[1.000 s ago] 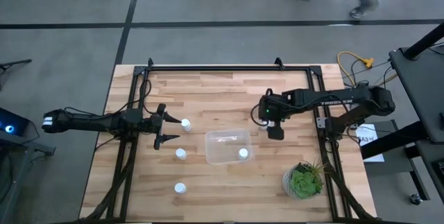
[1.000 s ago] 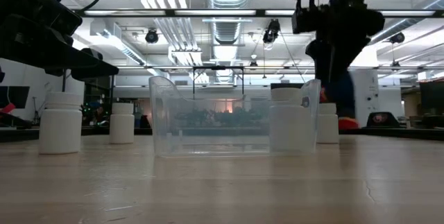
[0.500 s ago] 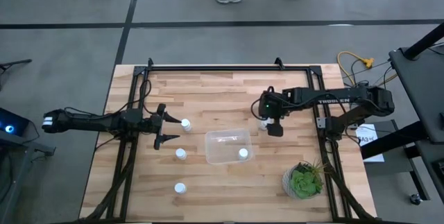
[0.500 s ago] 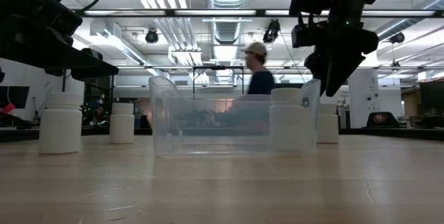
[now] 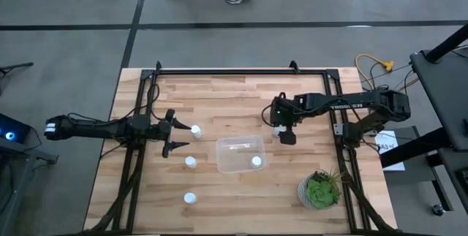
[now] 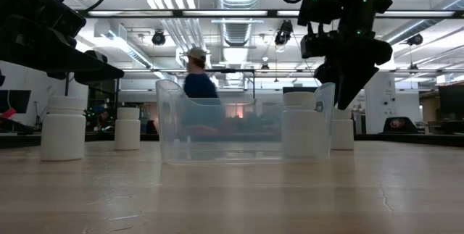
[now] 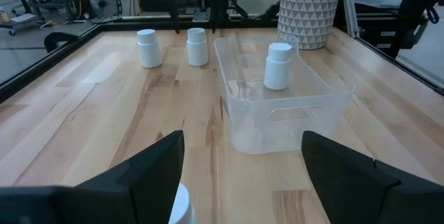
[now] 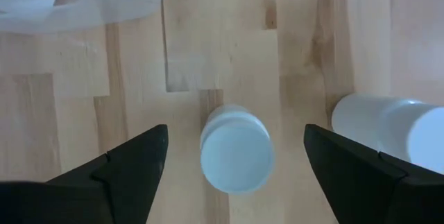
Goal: Pick and place pill bottles into a basket
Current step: Put the white medicine bottle into the transparent bin
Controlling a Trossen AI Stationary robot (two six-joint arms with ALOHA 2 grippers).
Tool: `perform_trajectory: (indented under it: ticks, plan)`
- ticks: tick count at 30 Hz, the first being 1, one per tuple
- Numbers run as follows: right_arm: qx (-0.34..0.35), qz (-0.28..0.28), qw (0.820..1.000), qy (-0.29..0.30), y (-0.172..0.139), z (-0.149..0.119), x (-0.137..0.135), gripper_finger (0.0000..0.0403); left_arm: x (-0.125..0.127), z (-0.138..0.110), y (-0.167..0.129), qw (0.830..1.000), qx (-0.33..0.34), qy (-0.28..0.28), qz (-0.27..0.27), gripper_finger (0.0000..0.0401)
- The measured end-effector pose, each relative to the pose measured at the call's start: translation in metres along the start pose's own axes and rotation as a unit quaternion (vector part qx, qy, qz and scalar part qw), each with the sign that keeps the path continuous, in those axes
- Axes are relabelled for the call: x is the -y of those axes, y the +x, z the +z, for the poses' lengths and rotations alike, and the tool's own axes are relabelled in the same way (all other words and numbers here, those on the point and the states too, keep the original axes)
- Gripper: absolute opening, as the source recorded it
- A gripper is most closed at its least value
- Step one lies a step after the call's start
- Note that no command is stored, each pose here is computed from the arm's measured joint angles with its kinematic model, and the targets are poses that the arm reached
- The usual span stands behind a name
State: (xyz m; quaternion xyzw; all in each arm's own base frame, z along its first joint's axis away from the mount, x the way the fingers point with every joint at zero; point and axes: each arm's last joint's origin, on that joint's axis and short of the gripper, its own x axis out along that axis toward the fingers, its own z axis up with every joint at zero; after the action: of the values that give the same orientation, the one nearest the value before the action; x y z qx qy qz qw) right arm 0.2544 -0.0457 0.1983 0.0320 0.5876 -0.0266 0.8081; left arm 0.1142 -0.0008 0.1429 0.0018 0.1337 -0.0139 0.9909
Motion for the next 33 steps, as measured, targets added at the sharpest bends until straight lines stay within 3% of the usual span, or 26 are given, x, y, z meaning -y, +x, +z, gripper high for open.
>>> perform_trajectory:
  ticks: [14, 18, 24, 33]
  plan:
    - [-0.028, 0.003, 1.000, 0.008, 0.014, 0.000, 0.001, 0.0321, 0.000, 0.000, 0.000, 1.000, 0.000, 0.000, 0.000, 0.0274]
    - [-0.035, 0.001, 0.999, 0.030, 0.018, -0.001, 0.001, 0.0280, 0.000, 0.000, 0.000, 1.000, 0.000, 0.000, 0.000, 0.0274]
    - [-0.029, 0.003, 0.999, 0.040, 0.017, 0.000, 0.001, 0.0150, 0.000, 0.000, 0.000, 1.000, 0.000, 0.000, 0.000, 0.0274]
    - [-0.011, 0.034, 0.998, 0.045, -0.001, 0.012, -0.001, 0.0143, 0.000, 0.000, 0.000, 1.000, 0.000, 0.000, 0.000, 0.0274]
